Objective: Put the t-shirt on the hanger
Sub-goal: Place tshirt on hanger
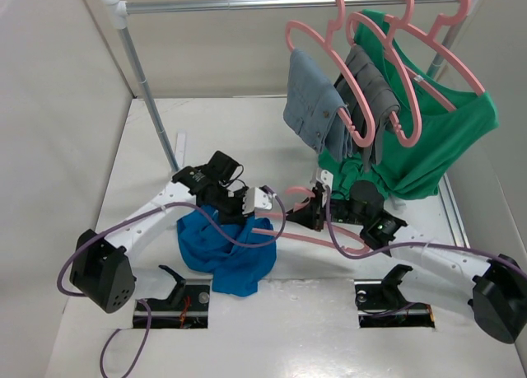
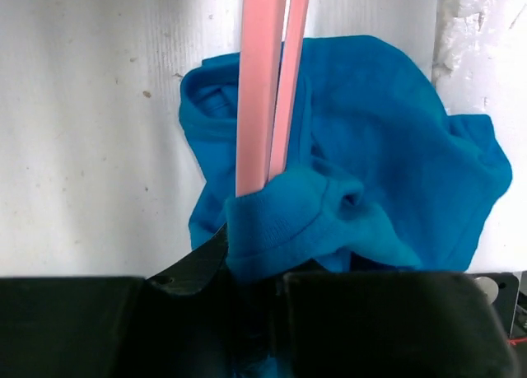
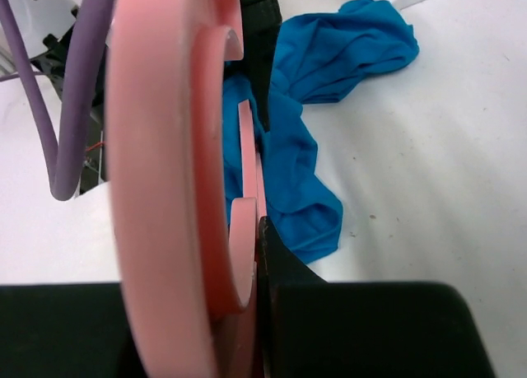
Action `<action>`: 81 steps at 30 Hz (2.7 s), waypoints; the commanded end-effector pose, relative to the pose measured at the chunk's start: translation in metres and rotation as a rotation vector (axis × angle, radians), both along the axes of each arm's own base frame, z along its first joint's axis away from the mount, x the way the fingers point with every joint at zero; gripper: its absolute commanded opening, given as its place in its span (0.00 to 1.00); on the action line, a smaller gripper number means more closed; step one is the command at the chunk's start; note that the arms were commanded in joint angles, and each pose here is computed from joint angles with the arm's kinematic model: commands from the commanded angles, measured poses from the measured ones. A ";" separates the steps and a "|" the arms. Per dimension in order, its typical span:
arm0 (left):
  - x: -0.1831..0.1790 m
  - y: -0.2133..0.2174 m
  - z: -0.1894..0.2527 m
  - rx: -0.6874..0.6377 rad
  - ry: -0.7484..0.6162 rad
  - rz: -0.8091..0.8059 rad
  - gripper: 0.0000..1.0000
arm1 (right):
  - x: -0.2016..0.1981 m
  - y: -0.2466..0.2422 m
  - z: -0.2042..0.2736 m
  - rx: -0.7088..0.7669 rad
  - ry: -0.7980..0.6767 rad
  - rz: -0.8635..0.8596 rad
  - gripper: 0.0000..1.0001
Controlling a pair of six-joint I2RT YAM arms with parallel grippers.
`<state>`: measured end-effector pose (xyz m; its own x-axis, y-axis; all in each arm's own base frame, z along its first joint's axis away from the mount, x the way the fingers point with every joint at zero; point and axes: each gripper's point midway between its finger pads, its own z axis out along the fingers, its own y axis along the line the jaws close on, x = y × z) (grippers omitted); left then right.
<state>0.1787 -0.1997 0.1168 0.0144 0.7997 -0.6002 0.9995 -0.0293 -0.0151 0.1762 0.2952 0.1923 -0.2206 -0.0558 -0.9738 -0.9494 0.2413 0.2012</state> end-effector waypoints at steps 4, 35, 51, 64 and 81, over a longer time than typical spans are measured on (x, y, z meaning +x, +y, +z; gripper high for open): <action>0.000 -0.043 0.064 -0.252 -0.042 -0.151 0.00 | 0.011 0.009 0.044 0.079 -0.097 -0.003 0.00; -0.035 -0.074 0.133 -0.420 -0.102 -0.419 0.00 | 0.025 0.044 0.104 0.144 -0.218 0.010 0.00; -0.054 -0.007 0.074 -0.161 -0.282 -0.600 0.00 | 0.003 0.017 0.065 0.027 -0.118 -0.009 0.72; -0.058 -0.001 0.068 -0.154 -0.339 -0.641 0.00 | 0.046 0.032 -0.029 -0.210 0.101 -0.115 0.63; -0.053 -0.008 0.085 -0.207 -0.335 -0.487 0.00 | 0.054 0.085 -0.119 -0.478 0.194 -0.015 0.19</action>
